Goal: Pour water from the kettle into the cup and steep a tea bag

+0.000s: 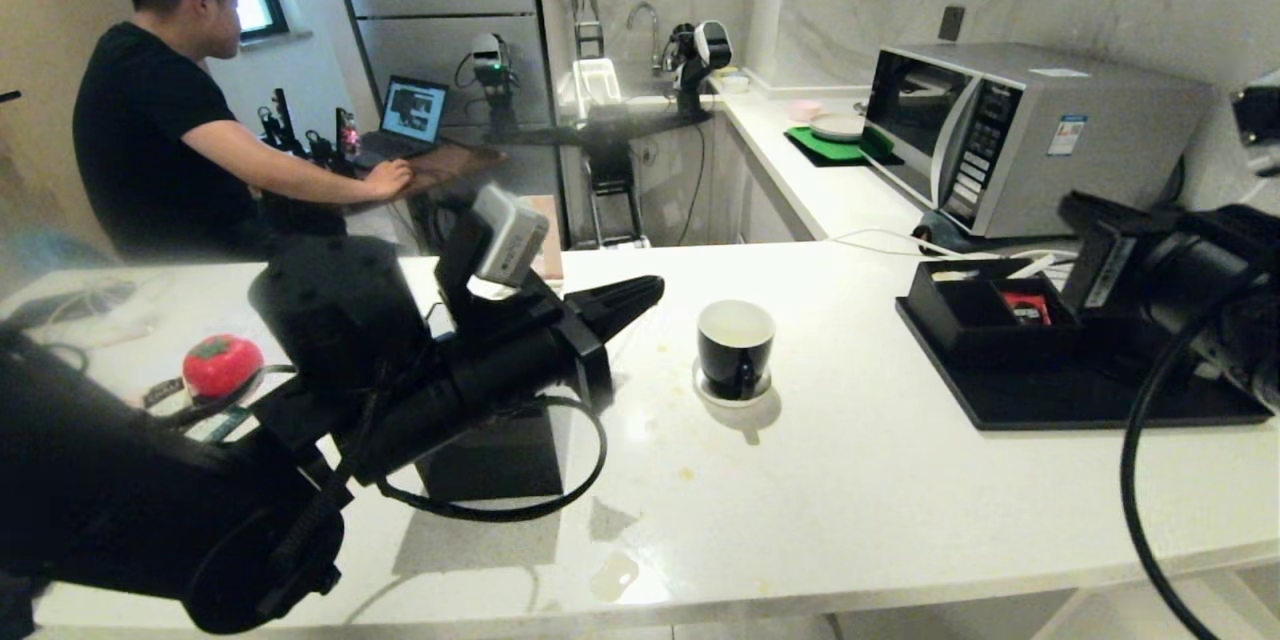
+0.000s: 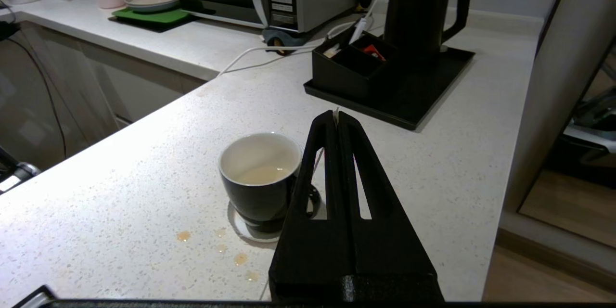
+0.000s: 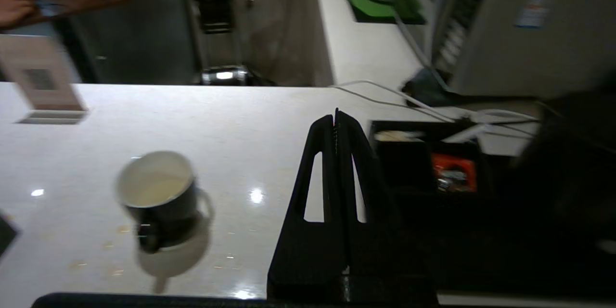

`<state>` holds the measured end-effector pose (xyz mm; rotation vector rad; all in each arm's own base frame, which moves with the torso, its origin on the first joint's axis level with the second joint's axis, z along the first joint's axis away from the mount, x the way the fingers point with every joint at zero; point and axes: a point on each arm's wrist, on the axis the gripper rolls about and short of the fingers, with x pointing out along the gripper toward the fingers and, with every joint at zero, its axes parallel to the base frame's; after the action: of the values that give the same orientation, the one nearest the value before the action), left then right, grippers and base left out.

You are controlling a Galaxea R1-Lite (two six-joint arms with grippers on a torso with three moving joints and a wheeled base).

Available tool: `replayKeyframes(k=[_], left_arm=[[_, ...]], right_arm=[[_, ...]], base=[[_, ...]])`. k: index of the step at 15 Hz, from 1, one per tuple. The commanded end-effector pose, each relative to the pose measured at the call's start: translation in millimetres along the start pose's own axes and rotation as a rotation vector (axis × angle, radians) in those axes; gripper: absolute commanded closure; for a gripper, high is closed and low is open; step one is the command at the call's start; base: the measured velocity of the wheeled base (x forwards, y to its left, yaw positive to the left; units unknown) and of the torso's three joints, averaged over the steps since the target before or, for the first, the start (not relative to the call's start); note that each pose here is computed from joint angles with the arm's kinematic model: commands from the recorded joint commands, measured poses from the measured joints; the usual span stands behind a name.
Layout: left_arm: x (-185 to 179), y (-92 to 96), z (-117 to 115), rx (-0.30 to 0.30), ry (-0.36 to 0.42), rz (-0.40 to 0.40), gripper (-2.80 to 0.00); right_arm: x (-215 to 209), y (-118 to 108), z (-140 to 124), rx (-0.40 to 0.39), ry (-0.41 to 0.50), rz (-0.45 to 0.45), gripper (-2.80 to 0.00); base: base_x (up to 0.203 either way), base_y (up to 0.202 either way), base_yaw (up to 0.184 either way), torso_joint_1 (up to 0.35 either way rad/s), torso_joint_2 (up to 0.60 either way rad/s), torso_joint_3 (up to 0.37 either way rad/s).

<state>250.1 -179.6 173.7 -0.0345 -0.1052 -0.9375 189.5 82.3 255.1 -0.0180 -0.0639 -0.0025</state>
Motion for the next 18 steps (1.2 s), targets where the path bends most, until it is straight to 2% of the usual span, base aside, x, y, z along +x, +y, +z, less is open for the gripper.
replayKeyframes(k=[1, 4, 8, 11, 16, 18], left_arm=[[2, -1.2, -4, -0.003, 0.006, -0.008, 0.0], [3, -1.7, -6, -0.004, 0.011, -0.01, 0.0], [5, -1.6, -9, -0.008, 0.02, -0.013, 0.0], [6, -0.7, -11, -0.008, 0.024, -0.012, 0.0], [6, -1.3, -12, -0.01, 0.029, -0.013, 0.0], [5, -1.2, -11, -0.009, 0.026, -0.012, 0.0]], right_arm=[[-5, -23, -4, -0.011, 0.0, -0.097, 0.0], [-14, -48, -15, -0.045, 0.023, -0.213, 0.0], [-42, -63, -33, -0.055, 0.036, -0.27, 0.0], [-61, -82, -45, -0.079, 0.048, -0.383, 0.0], [-102, -96, -72, -0.098, 0.071, -0.504, 0.0], [-120, -95, -83, -0.097, 0.06, -0.502, 0.0]], base=[[0.0, 0.0, 0.0, 0.0, 0.0, 0.0], [0.0, 0.0, 0.0, 0.0, 0.0, 0.0], [0.0, 0.0, 0.0, 0.0, 0.0, 0.0], [0.0, 0.0, 0.0, 0.0, 0.0, 0.0], [0.0, 0.0, 0.0, 0.0, 0.0, 0.0], [0.0, 0.0, 0.0, 0.0, 0.0, 0.0]])
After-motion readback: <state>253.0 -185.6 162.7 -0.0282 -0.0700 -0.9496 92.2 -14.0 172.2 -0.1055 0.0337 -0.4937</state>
